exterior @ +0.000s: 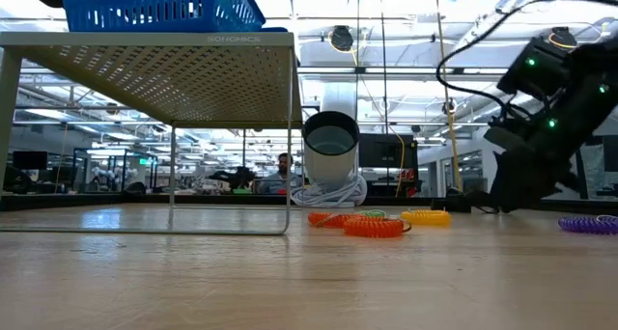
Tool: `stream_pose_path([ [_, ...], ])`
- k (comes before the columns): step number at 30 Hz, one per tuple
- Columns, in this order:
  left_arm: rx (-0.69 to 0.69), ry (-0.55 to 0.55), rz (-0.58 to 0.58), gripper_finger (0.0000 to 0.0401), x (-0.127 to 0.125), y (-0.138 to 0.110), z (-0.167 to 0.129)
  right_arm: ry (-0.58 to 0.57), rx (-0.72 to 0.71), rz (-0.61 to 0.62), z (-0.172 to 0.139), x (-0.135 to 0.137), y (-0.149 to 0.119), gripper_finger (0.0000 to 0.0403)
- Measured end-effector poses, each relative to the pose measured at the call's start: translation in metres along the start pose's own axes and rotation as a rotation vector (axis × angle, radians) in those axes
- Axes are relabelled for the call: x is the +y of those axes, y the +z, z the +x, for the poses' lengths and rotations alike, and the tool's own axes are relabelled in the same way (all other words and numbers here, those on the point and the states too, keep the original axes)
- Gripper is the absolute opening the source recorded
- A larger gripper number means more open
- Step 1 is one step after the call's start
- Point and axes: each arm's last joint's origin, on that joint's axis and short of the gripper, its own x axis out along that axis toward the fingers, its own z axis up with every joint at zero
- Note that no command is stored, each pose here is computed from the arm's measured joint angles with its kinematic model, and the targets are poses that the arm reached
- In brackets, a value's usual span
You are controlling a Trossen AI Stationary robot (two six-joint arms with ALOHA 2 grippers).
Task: Pick & Place Office Desk Supplies
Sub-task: Put the black rubber band into the middle blue bin on the shelf
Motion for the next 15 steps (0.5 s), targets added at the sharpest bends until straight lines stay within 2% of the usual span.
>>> stream_pose_path([
  [6, 0.000, 0.000, 0.010, 0.0296, 0.000, 0.000, 0.000, 0.031, -0.110, 0.034, 0.011, -0.012, -0.012, 0.0160],
  [10, 0.000, 0.000, 0.012, 0.0296, 0.000, 0.000, 0.000, 0.047, -0.176, 0.080, 0.012, -0.013, -0.009, 0.0160],
  [15, 0.000, 0.000, 0.012, 0.0296, 0.000, 0.000, 0.000, 0.032, -0.184, 0.092, 0.013, -0.015, -0.007, 0.0159],
])
